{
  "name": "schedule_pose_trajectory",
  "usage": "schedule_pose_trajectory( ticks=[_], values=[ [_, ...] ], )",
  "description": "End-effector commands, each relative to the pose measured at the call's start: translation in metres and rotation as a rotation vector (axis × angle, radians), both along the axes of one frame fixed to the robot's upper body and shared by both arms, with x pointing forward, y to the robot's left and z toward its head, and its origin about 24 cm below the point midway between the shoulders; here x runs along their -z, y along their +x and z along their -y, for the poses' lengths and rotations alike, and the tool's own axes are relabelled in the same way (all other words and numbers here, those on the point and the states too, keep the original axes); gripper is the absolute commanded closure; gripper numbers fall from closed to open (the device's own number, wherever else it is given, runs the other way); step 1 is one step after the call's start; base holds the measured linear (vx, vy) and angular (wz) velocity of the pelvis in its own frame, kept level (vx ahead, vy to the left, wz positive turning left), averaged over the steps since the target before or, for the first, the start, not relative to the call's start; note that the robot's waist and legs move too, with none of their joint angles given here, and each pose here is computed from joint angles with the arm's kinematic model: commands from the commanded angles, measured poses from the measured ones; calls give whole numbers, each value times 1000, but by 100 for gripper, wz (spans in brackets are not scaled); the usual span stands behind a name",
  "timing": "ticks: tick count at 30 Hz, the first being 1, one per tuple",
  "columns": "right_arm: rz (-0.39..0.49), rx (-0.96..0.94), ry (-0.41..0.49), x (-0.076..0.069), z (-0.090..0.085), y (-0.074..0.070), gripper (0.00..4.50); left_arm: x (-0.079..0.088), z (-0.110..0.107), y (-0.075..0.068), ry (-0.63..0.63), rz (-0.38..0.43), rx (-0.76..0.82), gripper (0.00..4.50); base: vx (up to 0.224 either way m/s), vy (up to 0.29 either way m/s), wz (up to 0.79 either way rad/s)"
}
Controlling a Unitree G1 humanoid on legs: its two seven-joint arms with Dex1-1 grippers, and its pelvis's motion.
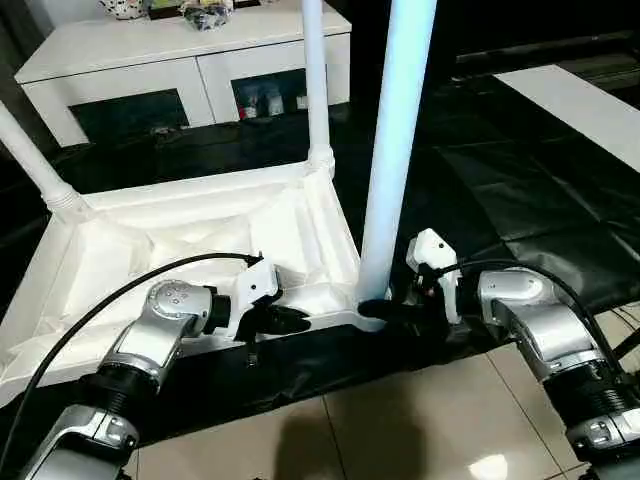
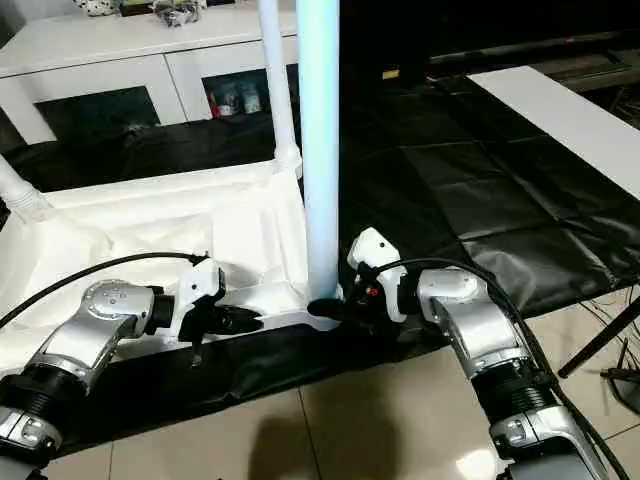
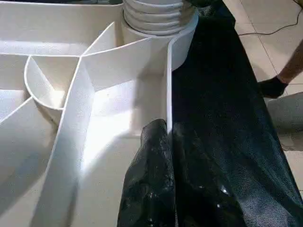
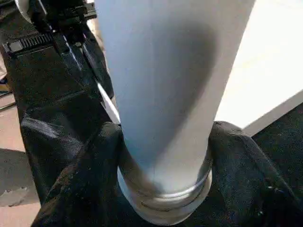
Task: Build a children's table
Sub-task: Rotate leg to tighten
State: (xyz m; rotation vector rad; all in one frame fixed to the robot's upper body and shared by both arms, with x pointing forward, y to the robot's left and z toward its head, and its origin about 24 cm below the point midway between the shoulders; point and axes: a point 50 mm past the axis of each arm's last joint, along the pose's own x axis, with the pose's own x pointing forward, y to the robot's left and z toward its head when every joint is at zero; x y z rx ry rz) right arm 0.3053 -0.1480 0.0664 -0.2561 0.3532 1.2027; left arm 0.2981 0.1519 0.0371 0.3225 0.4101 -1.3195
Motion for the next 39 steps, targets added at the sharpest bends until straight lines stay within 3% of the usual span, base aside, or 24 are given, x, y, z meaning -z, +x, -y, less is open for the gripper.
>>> schedule_pose_trajectory(
  ticks=[1,4,8,9,12,20,22,26,30,33,37,38,39],
  values=[
    [-24,-41,-41,9,-2,-7,197,-2,2,-3,-25,-7,24,450,0,0,0],
    [-28,-22,-43,13,-3,-6,198,-1,2,-2,-15,0,15,450,0,0,0],
    [-40,328,19,30,-8,12,199,3,9,13,39,68,-158,450,0,0,0],
    [-40,328,19,30,-8,12,199,3,9,13,39,68,-158,450,0,0,0],
    [-106,599,114,39,-19,22,199,0,29,23,-32,75,-285,450,0,0,0],
    [-167,901,117,53,-35,31,208,0,56,36,-27,92,-462,450,0,0,0],
    [-180,1087,122,55,-50,39,209,-3,75,46,-21,96,-608,450,0,0,0],
    [-160,1097,101,53,-57,42,210,-4,81,47,-16,107,-610,450,0,0,0],
    [-101,969,211,38,-62,48,210,-5,77,41,-35,124,-502,450,0,0,0],
    [-69,926,225,32,-58,50,141,-4,72,37,-40,124,-445,450,0,0,0],
    [-27,738,196,25,-52,48,129,3,56,23,-9,96,-287,450,0,0,0],
    [-13,677,175,25,-51,46,101,5,52,20,0,95,-251,450,0,0,0],
    [-5,643,162,24,-51,44,101,6,50,18,4,96,-230,450,0,0,0]
  ],
)
